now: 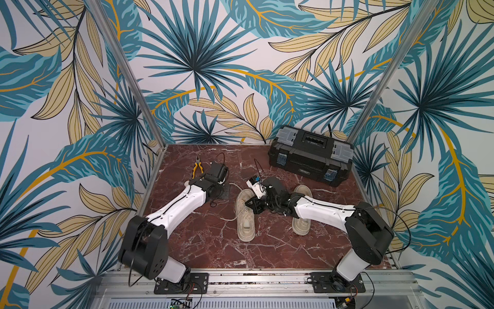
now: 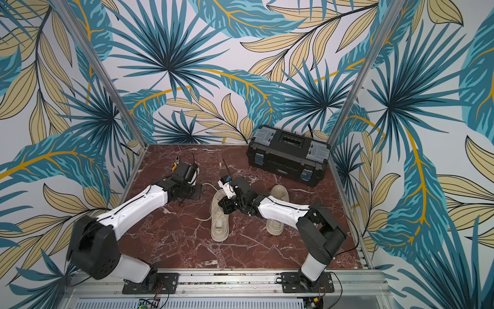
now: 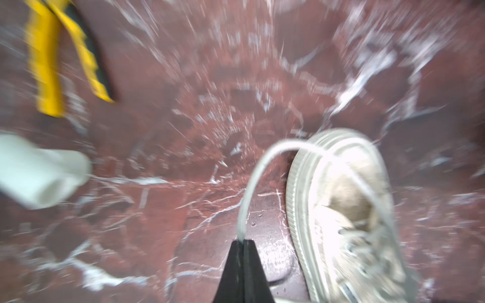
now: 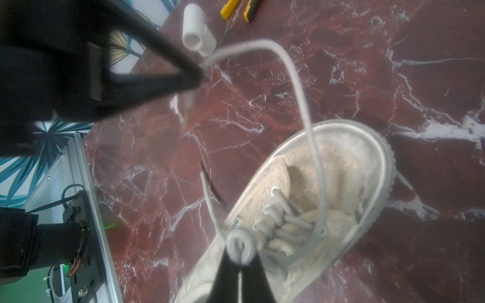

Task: Tie the shoes
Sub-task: Wrap the shoelace around the shoelace.

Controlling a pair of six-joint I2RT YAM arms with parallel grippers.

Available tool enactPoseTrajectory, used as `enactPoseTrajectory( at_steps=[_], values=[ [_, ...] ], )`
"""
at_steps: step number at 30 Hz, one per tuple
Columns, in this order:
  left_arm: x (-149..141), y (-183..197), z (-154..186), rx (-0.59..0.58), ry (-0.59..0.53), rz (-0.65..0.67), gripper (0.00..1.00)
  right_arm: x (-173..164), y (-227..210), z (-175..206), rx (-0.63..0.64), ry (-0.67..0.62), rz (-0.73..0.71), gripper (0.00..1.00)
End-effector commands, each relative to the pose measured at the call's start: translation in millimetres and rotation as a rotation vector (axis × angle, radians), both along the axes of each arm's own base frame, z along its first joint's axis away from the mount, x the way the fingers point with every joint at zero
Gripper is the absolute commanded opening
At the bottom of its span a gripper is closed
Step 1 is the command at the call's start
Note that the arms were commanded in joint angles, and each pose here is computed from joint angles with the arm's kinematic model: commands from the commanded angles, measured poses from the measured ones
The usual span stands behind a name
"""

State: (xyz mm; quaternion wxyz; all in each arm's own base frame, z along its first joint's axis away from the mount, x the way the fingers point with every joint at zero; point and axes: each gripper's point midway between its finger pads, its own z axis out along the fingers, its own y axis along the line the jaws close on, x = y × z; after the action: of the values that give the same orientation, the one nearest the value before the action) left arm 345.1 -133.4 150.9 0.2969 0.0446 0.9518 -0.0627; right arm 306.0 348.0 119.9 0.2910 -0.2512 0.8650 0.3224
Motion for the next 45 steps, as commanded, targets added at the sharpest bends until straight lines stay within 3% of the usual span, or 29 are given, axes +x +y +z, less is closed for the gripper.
enactPoseTrajectory(
  at_steps=[1,12,18,25,35,39,42,45],
  values=[
    [-30.7,18.2,10.0,0.018,-0.005,0.021,0.00,0.6,-2.8,8.4,-0.017,-0.007,-0.016,0.00],
    [-110.6,-9.6,72.9,-0.189,-0.122,-0.174,0.00,6.3,-12.5,3.8,-0.033,0.029,-0.071,0.00],
    [-136.6,-36.9,72.1,-0.283,-0.102,-0.272,0.00,6.8,-14.2,5.0,-0.027,0.032,-0.079,0.00],
    [-157.0,-96.2,78.4,-0.357,-0.124,-0.473,0.00,8.8,-13.1,3.7,-0.010,0.051,-0.069,0.00],
    [-185.2,-190.3,61.1,-0.354,-0.063,-0.761,0.00,14.6,-10.0,6.6,0.055,0.084,-0.040,0.00],
    [-186.3,-215.5,49.8,-0.360,-0.042,-0.808,0.00,16.4,-12.3,5.9,0.058,0.089,-0.040,0.00],
    [-185.0,-228.2,48.4,-0.386,-0.041,-0.828,0.07,16.3,-12.5,5.9,0.059,0.089,-0.037,0.00],
    [-183.5,-233.6,53.5,-0.396,-0.054,-0.842,0.23,15.8,-12.2,4.7,0.061,0.091,-0.033,0.00]
  ],
)
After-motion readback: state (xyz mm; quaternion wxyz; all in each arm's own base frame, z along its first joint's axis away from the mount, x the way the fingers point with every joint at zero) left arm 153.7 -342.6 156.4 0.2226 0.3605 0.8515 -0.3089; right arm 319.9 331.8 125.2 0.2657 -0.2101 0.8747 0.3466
